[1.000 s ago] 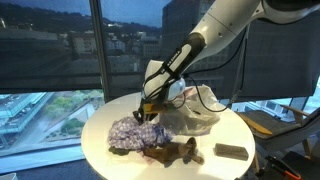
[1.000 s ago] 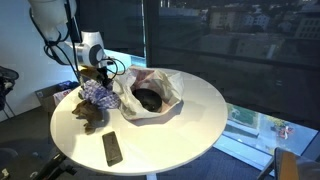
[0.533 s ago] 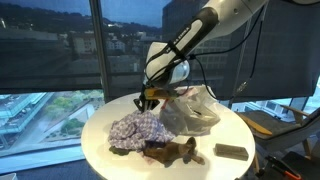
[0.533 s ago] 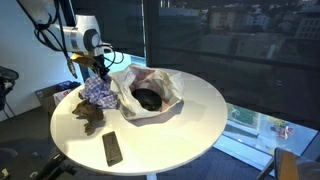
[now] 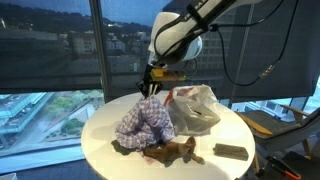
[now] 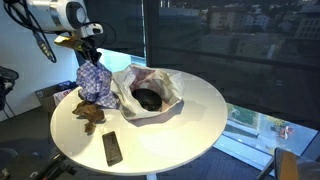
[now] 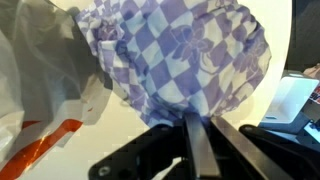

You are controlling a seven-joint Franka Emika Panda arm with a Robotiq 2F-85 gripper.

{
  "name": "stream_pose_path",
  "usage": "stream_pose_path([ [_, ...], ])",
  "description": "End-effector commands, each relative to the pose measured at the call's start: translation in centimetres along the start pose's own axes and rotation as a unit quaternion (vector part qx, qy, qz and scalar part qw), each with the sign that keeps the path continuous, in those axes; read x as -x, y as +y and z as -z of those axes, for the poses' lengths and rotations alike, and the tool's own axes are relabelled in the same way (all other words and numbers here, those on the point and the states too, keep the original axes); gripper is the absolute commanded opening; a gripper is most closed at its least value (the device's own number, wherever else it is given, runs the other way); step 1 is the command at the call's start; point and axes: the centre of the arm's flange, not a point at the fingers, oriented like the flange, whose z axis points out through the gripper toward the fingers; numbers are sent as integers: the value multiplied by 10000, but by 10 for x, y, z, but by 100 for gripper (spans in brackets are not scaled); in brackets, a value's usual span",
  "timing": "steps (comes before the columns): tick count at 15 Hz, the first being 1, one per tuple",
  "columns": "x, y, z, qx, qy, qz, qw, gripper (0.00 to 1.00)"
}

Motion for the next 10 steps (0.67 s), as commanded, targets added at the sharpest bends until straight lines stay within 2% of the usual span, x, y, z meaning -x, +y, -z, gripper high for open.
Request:
stream_pose_path([
  [1, 34, -17, 66, 277, 484, 292, 9980, 2],
  [6, 72, -29, 140, 643, 1467, 283, 9867, 2],
  [10, 111, -27, 194, 906, 2326, -64, 9683, 2],
])
